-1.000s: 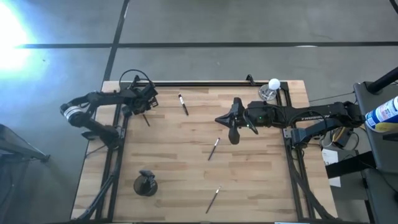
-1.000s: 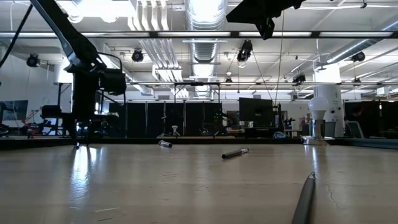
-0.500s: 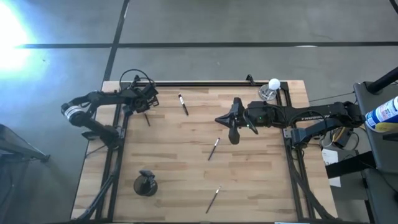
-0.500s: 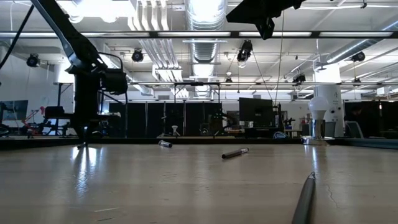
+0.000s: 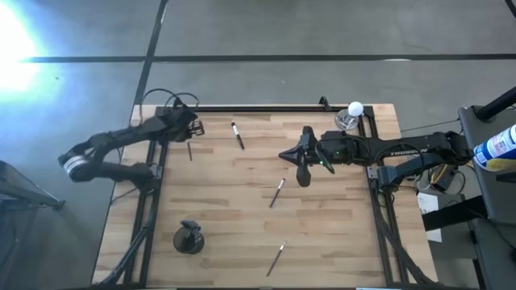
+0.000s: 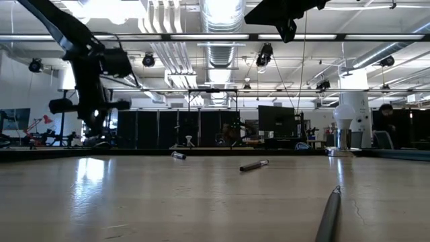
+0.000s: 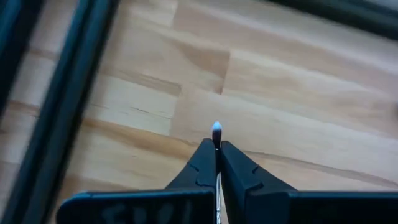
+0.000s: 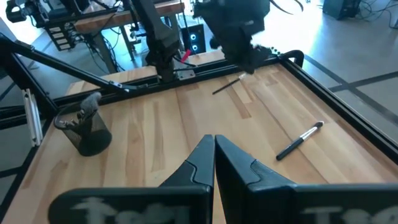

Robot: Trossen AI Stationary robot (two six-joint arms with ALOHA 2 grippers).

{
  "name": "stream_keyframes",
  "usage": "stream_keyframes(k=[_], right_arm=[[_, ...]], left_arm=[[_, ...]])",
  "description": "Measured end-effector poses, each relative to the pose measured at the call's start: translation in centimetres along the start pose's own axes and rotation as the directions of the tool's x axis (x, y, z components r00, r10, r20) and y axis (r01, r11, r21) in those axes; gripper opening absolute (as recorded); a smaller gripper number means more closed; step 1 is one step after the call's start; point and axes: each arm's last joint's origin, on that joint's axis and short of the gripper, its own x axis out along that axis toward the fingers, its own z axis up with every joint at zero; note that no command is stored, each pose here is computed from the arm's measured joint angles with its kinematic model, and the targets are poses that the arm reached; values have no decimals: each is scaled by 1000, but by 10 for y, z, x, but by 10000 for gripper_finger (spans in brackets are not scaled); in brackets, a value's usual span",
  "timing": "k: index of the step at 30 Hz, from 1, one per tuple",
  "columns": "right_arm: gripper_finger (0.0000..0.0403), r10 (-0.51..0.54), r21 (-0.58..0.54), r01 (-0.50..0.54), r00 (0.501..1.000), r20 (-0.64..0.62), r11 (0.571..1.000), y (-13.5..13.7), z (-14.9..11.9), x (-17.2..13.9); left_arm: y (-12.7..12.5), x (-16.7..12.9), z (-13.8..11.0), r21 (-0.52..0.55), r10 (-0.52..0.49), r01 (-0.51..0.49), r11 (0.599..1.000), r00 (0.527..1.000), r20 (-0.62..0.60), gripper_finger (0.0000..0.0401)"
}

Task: Pick & Place Makeup Brushes
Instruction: Put the eyeshadow brush into the holder

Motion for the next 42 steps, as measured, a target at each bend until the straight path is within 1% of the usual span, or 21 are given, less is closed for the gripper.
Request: stream_keyframes(k=[2, 5, 7, 9, 12, 14, 18, 21, 25, 28, 30, 33, 37, 40, 42], right_arm=[[8, 0, 0, 0, 1000, 1, 1000, 0, 0, 0], [8, 2, 4, -2, 1000, 8, 1000, 0, 1, 0], [8, 5, 5, -5, 1000, 20, 1000, 1, 2, 0], [8, 9, 7, -10, 999, 36, 1000, 1, 3, 0], [8, 13, 10, -14, 998, 53, 1000, 2, 5, 0], [8, 17, 24, -18, 997, 70, 1000, 2, 7, 0], [8, 22, 68, -29, 995, 100, 997, 3, 9, 0], [8, 28, 91, -39, 993, 112, 995, 4, 10, -1], [8, 16, 126, -34, 989, 144, 991, 6, 13, -1], [8, -15, 131, -7, 986, 164, 991, 8, 13, -2], [8, -28, 138, 4, 985, 171, 990, 10, 13, -2], [8, -49, 159, 21, 983, 176, 987, 12, 13, -2], [8, -53, 188, 18, 982, 183, 982, 13, 13, -3], [8, -63, 195, 23, 977, 203, 981, 15, 14, -3], [8, -66, 199, 23, 975, 214, 980, 15, 15, -4]], left_arm=[[3, -15, -2, 9, -41, 41, 999, 999, 26, 2], [7, -42, -8, 54, -141, 138, 989, 988, 57, 1], [10, -61, -14, 88, -221, 213, 973, 971, 90, 1], [13, -80, -21, 120, -314, 300, 946, 942, 121, 1], [21, -106, -34, 151, -459, 438, 886, 875, 153, 1], [26, -122, -43, 178, -547, 521, 835, 821, 164, 1], [36, -146, -60, 266, -688, 641, 720, 709, 155, 0], [41, -160, -74, 334, -765, 699, 633, 631, 129, 0], [48, -179, -94, 413, -846, 754, 510, 526, 85, 0], [53, -195, -109, 494, -885, 761, 419, 463, 38, 0], [57, -208, -117, 522, -908, 774, 359, 418, 5, 0], [62, -223, -132, 568, -926, 772, 286, 375, -43, 0], [65, -239, -152, 614, -934, 758, 221, 346, -92, 0], [64, -248, -169, 642, -932, 742, 194, 343, -114, 0], [65, -250, -183, 666, -927, 725, 176, 349, -135, 0]])
